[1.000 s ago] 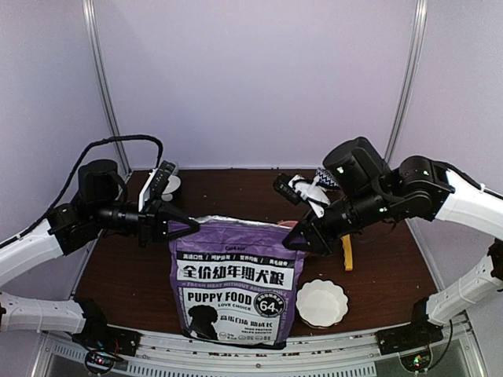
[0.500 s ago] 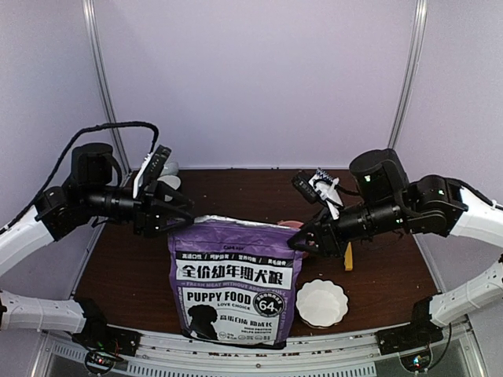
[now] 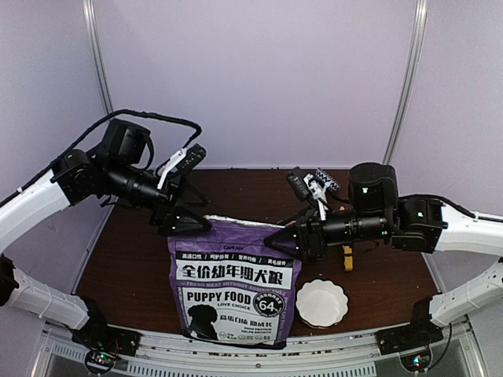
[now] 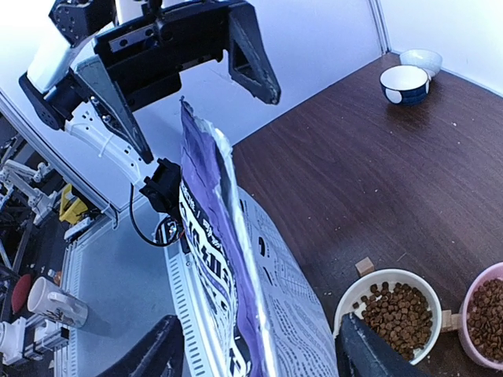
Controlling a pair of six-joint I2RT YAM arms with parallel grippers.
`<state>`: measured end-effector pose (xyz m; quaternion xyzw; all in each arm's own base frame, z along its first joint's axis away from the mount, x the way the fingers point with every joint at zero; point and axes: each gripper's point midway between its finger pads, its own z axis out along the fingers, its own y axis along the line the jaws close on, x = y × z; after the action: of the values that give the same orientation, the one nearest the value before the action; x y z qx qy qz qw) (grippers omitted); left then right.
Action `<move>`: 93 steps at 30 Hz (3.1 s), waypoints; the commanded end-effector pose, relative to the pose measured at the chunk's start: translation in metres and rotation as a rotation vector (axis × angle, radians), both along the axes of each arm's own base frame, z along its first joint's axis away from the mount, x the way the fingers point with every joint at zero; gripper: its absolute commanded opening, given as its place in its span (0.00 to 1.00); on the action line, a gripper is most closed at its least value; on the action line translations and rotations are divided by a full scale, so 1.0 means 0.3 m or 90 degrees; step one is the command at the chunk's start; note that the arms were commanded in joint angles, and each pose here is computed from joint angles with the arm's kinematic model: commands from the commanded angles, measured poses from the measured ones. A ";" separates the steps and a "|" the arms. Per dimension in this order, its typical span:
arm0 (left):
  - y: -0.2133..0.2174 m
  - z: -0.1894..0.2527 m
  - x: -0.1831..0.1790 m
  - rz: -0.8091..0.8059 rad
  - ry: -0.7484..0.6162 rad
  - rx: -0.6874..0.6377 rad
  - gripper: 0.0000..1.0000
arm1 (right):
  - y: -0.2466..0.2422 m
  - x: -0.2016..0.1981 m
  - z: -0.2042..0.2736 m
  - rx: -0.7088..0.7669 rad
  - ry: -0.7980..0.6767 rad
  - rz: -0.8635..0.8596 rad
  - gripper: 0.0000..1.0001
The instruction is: Serve the pet food
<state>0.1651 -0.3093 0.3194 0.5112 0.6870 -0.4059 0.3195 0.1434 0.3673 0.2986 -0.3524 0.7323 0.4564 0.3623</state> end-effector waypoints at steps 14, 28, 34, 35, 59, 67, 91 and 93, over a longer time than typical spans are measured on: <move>-0.131 -0.008 -0.084 -0.147 0.038 0.044 0.61 | 0.054 0.011 0.054 0.049 -0.024 0.038 0.00; -0.190 -0.015 -0.100 -0.181 0.045 0.050 0.00 | 0.048 0.014 0.078 0.064 -0.030 0.038 0.00; -0.232 -0.030 -0.113 -0.199 0.060 0.055 0.23 | 0.050 0.008 0.105 0.078 -0.036 0.046 0.00; -0.242 -0.035 -0.111 -0.200 0.059 0.059 0.26 | 0.051 0.007 0.105 0.080 -0.037 0.047 0.00; -0.019 -0.157 0.006 -0.057 0.004 0.207 0.04 | -0.055 0.058 0.139 0.083 -0.067 -0.024 0.00; 0.138 -0.160 0.108 0.076 -0.070 0.248 0.06 | -0.083 0.071 0.157 0.081 -0.076 -0.039 0.00; 0.016 0.170 0.153 0.066 -0.103 0.070 0.61 | -0.036 0.049 0.155 0.089 -0.064 0.022 0.00; -0.076 0.177 0.087 -0.008 -0.092 0.060 0.65 | -0.025 0.052 0.154 0.089 -0.061 0.025 0.00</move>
<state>0.2280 -0.2761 0.3508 0.5015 0.7471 -0.2411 0.3636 0.1539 0.3513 0.2940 -0.3645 0.7266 0.4571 0.3609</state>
